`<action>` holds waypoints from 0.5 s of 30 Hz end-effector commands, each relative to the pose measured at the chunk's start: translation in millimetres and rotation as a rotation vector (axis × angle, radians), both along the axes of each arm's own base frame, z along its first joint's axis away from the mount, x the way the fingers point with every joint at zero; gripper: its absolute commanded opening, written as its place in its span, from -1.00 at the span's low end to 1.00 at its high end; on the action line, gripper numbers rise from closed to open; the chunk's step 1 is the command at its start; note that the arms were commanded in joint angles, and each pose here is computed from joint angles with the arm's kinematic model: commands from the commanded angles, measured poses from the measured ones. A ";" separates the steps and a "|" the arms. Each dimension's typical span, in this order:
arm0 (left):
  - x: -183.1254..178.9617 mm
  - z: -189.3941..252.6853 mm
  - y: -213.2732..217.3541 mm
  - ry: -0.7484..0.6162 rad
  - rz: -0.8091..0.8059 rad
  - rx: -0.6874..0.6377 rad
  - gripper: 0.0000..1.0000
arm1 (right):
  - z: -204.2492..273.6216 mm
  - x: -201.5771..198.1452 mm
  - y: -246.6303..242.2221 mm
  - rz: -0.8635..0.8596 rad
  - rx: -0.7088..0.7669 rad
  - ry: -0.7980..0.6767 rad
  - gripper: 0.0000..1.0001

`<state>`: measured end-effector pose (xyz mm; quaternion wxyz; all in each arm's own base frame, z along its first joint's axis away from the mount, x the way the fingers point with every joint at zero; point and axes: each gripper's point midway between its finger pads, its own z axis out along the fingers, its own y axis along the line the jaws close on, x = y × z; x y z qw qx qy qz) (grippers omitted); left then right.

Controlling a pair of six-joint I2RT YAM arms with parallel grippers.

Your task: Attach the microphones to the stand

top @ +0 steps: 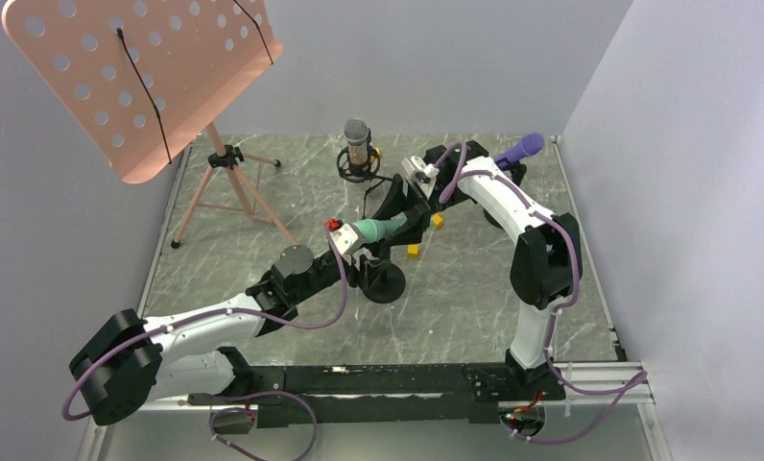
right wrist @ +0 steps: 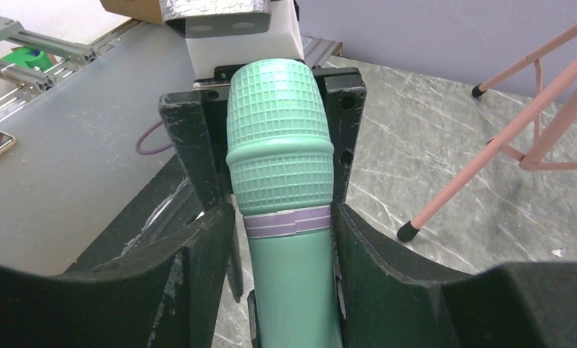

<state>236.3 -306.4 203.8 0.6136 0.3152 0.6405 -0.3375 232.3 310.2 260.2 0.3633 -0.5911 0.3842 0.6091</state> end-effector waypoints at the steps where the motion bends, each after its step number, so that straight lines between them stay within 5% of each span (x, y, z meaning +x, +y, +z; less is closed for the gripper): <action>1: -2.9 20.7 -1.2 -0.026 -0.009 -0.063 0.41 | 14.9 -1.3 -2.4 -0.018 0.050 0.040 0.25; 6: -2.6 20.7 -1.9 -0.024 -0.010 -0.061 0.50 | 19.7 3.0 -7.9 -0.037 0.050 0.040 0.50; 10: -3.0 20.6 -2.3 -0.022 -0.012 -0.062 0.52 | 22.7 8.4 -13.6 -0.058 0.050 0.037 0.98; 15: -2.8 18.9 -0.7 -0.017 -0.006 -0.058 0.49 | 21.6 19.4 -24.5 -0.095 0.030 0.021 0.99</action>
